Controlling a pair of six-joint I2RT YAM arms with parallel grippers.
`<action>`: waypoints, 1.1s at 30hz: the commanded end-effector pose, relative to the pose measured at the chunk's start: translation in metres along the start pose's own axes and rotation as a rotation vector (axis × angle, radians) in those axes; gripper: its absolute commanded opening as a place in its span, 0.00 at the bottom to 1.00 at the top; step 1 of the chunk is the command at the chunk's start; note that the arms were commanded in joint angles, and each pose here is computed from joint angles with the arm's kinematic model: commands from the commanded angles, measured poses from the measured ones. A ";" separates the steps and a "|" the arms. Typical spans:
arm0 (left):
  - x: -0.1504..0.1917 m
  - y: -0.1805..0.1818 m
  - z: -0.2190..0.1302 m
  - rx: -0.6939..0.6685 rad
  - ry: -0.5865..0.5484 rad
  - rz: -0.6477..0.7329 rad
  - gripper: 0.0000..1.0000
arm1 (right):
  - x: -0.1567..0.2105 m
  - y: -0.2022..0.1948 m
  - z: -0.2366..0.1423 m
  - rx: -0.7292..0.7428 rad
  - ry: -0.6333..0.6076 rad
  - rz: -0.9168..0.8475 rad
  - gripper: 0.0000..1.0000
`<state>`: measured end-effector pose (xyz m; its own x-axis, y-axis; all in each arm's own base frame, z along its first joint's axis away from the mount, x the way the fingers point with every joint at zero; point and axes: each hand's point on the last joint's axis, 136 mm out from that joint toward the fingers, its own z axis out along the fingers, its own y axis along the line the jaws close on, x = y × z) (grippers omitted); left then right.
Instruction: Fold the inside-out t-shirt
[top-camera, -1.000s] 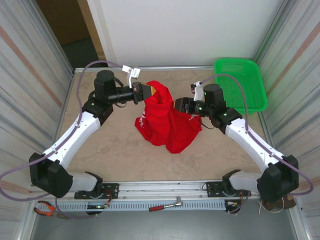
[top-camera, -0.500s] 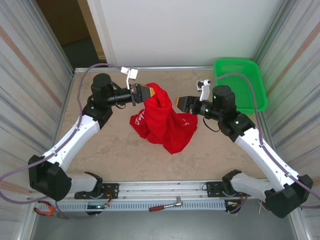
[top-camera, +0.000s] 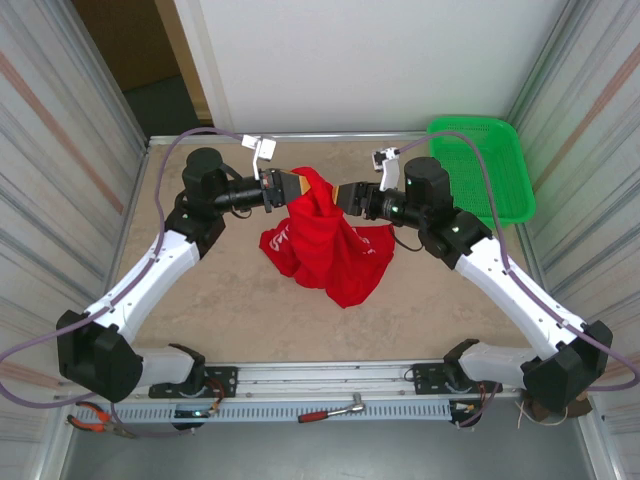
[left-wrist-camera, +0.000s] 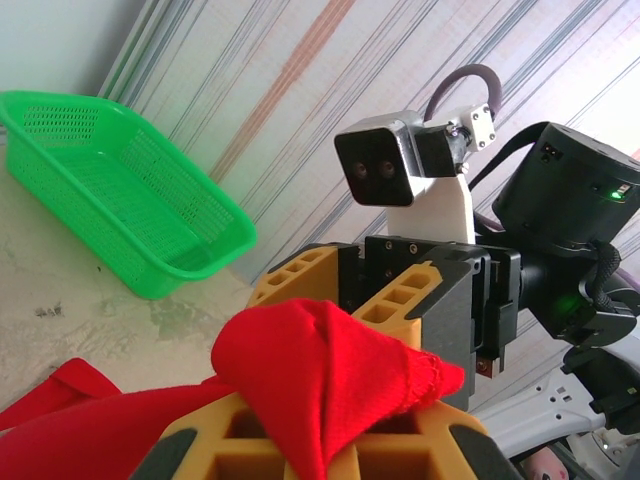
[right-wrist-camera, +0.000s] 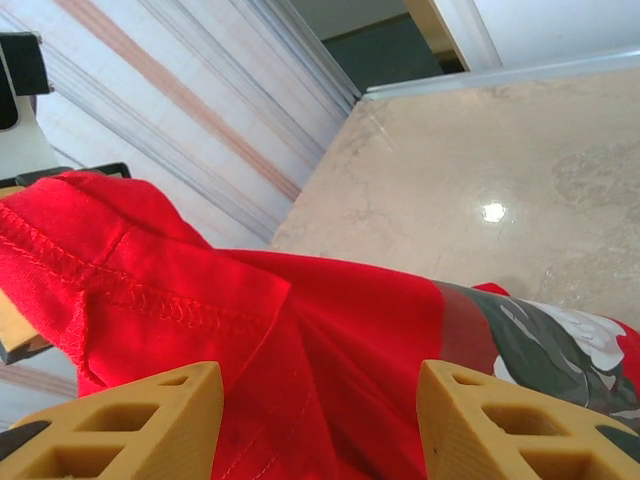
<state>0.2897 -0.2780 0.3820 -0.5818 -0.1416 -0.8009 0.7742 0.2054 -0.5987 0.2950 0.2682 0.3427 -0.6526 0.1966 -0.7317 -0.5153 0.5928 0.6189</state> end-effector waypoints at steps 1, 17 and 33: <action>-0.007 -0.016 -0.008 0.033 -0.026 0.055 0.00 | -0.016 0.022 -0.002 -0.067 -0.037 -0.022 0.52; -0.006 -0.013 -0.006 0.038 -0.023 0.049 0.00 | -0.007 0.021 0.006 -0.066 -0.001 -0.012 0.48; -0.004 -0.006 -0.005 0.015 -0.023 0.046 0.00 | 0.012 0.020 0.003 -0.087 0.064 0.010 0.00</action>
<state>0.2894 -0.2782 0.3763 -0.5899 -0.1364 -0.7958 0.7689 0.2061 -0.6053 0.2856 0.2843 0.3346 -0.6944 0.1506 -0.7036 -0.5327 0.5498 0.6434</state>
